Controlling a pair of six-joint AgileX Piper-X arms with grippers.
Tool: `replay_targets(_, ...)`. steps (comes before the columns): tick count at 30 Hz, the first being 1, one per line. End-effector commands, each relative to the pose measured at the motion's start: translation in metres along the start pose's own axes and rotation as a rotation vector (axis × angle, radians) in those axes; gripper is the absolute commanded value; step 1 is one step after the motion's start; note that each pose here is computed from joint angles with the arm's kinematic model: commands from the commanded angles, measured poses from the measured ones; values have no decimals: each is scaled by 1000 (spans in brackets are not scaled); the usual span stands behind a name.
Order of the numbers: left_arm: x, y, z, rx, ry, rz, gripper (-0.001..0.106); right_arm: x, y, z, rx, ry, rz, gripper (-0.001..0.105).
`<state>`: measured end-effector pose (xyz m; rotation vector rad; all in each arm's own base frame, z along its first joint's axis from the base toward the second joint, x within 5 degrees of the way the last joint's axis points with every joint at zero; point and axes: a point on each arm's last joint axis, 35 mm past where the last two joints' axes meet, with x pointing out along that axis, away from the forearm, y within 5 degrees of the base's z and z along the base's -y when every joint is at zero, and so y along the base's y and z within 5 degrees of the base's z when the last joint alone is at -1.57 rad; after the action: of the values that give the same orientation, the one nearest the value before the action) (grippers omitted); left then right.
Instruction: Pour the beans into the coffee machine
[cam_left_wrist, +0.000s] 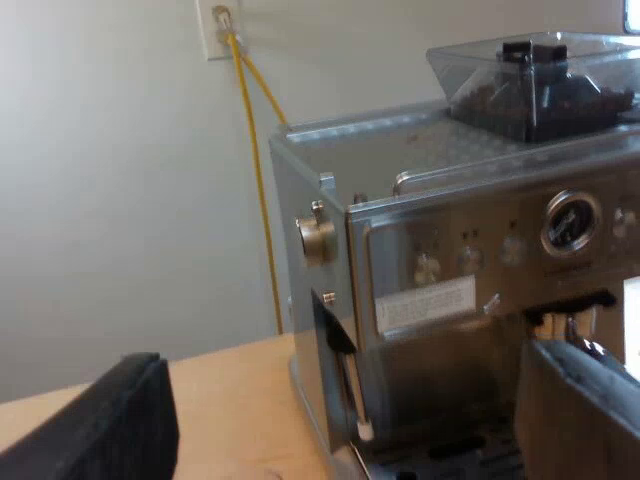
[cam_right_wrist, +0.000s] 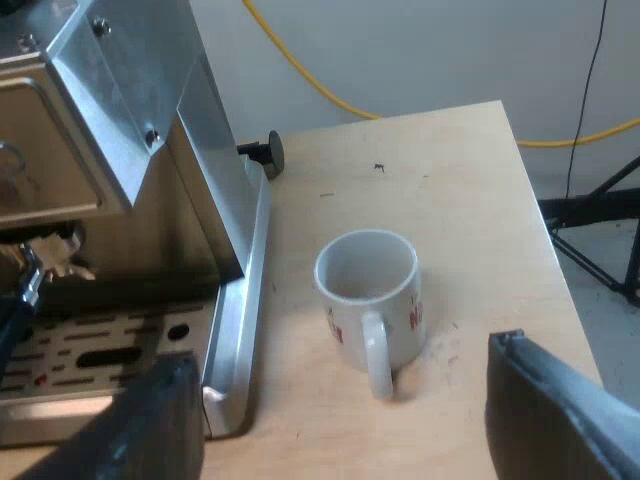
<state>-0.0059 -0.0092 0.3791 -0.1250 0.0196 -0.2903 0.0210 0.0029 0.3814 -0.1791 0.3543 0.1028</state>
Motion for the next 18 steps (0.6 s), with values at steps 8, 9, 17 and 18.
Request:
replay_targets(8,-10,-2,-8,-40,117,16,72,-15,9,-32,-11,-73,-7,62)
replay_targets(9,-10,-2,-8,-40,118,16,72,-18,10,-36,-13,-88,-11,62)
replay_targets(17,-10,-2,-8,-40,118,16,72,-20,12,-46,-19,-25,-4,62)
replay_targets(18,-10,-2,-8,-40,118,16,72,-19,12,-47,-23,-17,-4,62)
